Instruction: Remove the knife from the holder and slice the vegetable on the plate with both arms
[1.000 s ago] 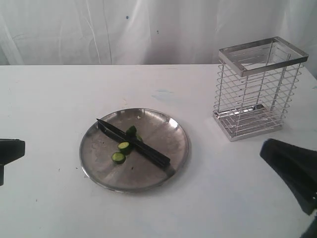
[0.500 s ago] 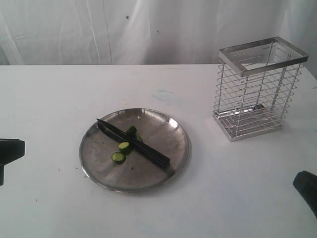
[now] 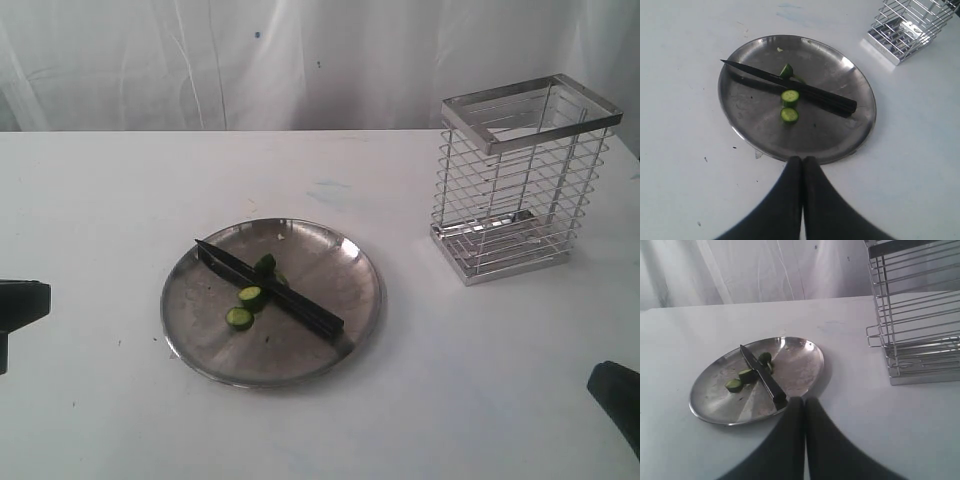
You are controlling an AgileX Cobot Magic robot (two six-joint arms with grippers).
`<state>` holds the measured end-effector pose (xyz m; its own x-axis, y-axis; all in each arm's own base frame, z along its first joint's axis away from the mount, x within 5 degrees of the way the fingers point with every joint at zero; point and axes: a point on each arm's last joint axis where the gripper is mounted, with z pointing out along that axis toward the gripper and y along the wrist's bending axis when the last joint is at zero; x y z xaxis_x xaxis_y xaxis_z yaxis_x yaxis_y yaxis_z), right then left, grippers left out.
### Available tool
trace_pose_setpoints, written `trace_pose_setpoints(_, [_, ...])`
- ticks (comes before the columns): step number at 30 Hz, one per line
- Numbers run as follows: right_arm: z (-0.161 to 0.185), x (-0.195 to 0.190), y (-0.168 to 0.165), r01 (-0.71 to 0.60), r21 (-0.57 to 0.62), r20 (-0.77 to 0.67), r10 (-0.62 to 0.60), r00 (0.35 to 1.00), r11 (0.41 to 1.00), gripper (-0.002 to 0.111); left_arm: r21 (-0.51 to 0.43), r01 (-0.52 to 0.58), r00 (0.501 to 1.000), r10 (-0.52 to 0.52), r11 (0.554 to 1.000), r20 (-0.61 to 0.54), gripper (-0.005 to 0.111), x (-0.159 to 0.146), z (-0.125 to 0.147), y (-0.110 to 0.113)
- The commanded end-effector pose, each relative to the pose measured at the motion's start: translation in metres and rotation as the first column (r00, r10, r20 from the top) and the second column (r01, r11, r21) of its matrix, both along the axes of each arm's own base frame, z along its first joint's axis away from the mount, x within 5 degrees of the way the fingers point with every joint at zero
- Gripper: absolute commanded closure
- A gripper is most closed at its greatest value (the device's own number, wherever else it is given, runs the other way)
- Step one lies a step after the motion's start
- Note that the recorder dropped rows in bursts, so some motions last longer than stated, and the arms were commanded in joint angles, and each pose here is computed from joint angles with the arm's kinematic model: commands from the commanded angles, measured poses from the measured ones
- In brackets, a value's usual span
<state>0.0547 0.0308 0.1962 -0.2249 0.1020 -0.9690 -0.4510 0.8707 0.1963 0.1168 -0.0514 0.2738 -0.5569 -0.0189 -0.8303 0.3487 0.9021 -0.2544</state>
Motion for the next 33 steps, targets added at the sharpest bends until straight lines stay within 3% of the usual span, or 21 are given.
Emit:
trace_pose_setpoints(1, [-0.002,0.0,-0.001,0.01,-0.006,0.003,-0.01,1.0,1.0,0.108,-0.02,0.005,1.0,-0.005,1.0,-0.01,0.102,-0.002,0.0,-0.001])
trace_pose_setpoints(6, [-0.002,0.0,-0.001,0.01,-0.006,0.003,-0.01,1.0,1.0,0.108,-0.02,-0.001,1.0,0.001,1.0,-0.007,0.102,-0.002,-0.002,-0.001])
trace_pose_setpoints(9, [-0.002,0.0,-0.001,0.01,-0.006,0.003,-0.01,1.0,1.0,0.108,0.078,-0.016,0.996,0.009,0.997,0.09,0.102,-0.011,-0.007,0.008])
trace_pose_setpoints(13, [-0.002,0.0,-0.001,0.01,-0.006,0.003,-0.01,1.0,1.0,0.108,0.07,-0.103,0.976,0.087,0.992,0.201,0.102,-0.031,-0.023,0.021])
trace_pose_setpoints(19, [-0.002,0.0,-0.001,0.01,-0.006,0.003,-0.01,1.0,1.0,0.108,-0.019,-0.162,0.922,0.158,0.987,0.354,0.102,-0.054,-0.063,0.031])
trace_pose_setpoints(23, [-0.002,0.0,-0.001,0.01,-0.006,0.003,-0.01,1.0,1.0,0.108,-0.019,-0.174,0.926,0.17,0.985,0.337,0.102,-0.062,-0.091,0.034])
trace_pose_setpoints(33, [-0.002,0.0,-0.001,0.01,-0.006,0.003,-0.01,1.0,1.0,0.108,0.008,-0.158,0.949,0.149,0.987,0.278,0.102,-0.066,-0.1,0.033])
